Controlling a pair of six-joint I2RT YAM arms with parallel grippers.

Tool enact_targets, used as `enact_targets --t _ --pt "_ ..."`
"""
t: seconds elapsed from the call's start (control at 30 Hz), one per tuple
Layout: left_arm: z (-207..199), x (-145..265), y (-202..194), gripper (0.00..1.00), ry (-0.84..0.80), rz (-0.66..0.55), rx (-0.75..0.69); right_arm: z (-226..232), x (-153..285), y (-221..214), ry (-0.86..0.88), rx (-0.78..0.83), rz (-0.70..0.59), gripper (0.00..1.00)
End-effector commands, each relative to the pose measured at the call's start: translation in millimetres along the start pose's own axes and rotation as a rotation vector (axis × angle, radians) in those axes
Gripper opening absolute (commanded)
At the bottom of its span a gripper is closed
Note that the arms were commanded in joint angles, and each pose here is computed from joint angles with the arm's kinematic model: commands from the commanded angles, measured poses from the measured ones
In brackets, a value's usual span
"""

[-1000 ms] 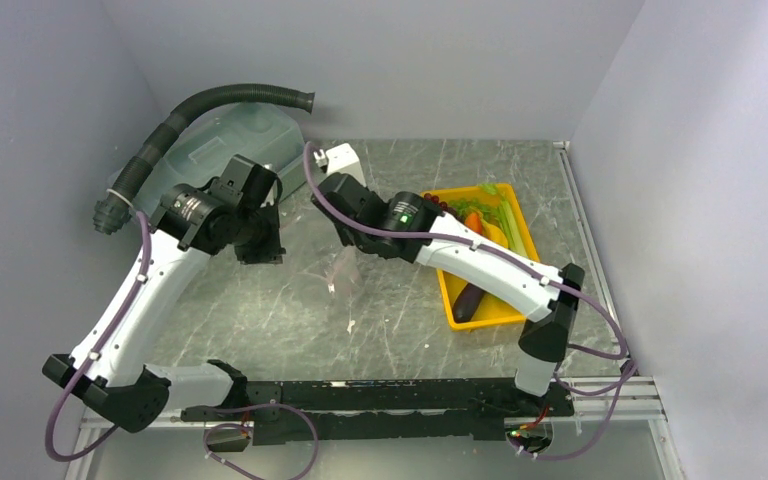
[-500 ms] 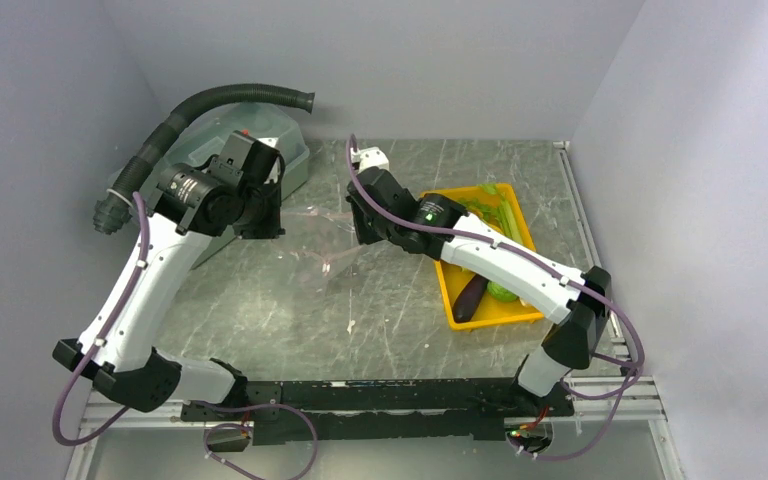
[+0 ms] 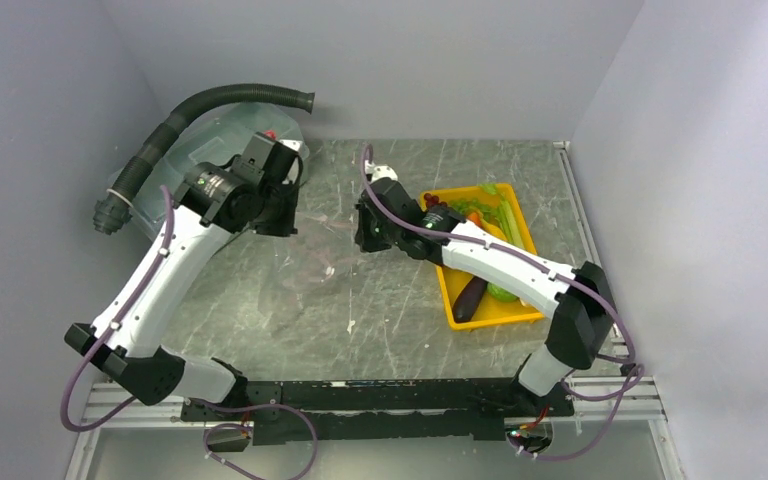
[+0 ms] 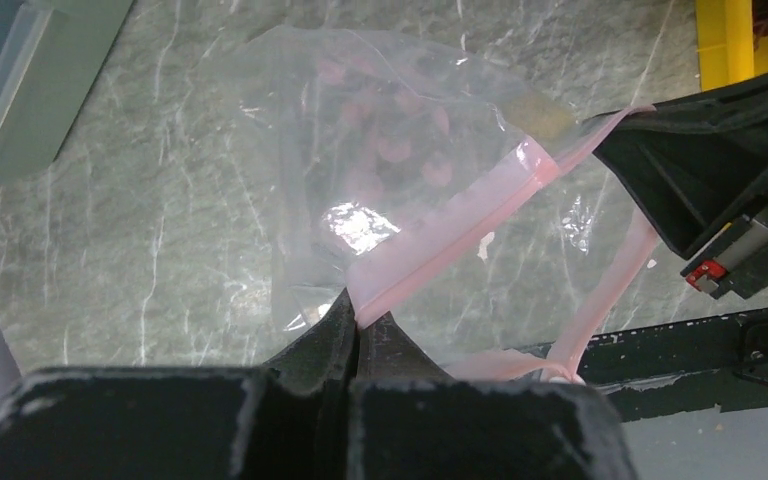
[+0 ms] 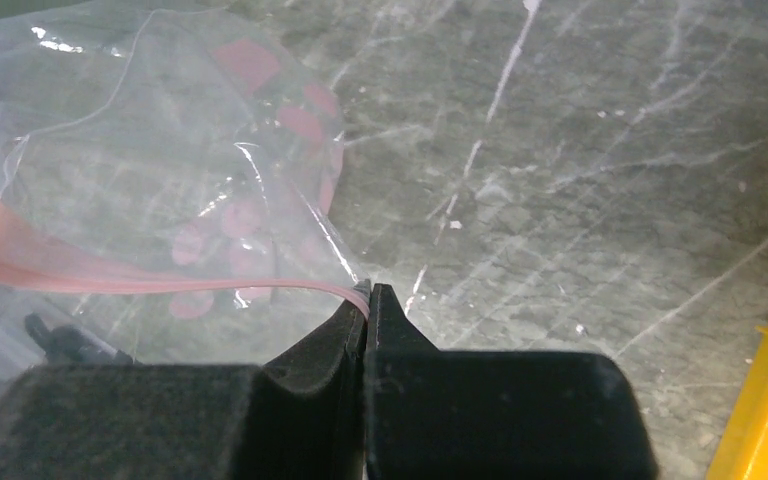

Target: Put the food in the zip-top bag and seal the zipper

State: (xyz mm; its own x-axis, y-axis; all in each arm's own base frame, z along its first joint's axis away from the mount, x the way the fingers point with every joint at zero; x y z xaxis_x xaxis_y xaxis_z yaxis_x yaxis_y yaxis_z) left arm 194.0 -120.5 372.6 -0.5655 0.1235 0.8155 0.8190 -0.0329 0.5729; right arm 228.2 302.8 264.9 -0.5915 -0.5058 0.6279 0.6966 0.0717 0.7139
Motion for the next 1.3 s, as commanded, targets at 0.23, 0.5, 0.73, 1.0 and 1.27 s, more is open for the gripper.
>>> enact_targets --t 0.23,0.5,0.73,1.0,1.27 --pt "-45 -18 -5 0.0 -0.1 -0.138 -0.218 -59 9 -22 -0.139 -0.237 -0.112 0.0" --pt "-85 -30 -13 0.0 -0.078 -0.175 -0.355 -83 18 -52 -0.151 -0.401 -0.149 0.0" --pt "-107 -39 -27 0.0 -0.051 -0.198 -0.434 -91 12 -84 -0.115 -0.535 -0.148 0.0" --pt "-109 -52 -39 0.0 0.008 -0.206 -0.467 -82 -15 -82 -0.013 -0.591 -0.148 0.0" --pt "-97 -58 -46 0.0 0.109 -0.235 -0.464 -67 -35 -65 0.056 -0.559 -0.127 0.0"
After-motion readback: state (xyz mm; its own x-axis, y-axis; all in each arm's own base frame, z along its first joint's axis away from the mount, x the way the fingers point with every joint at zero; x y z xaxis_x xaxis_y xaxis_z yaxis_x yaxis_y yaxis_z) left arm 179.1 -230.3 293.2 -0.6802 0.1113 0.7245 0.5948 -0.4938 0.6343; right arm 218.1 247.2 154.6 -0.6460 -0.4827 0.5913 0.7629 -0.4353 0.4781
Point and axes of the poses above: each gripper's point midway between its finger pads, its own x axis back along the fingers, its own z axis along the line the jaws close on, y = z × x, the point moved 10 cm from there along x, back along the fingers, and after that the axes turned 2 degrees about x, right-handed, at the moved point
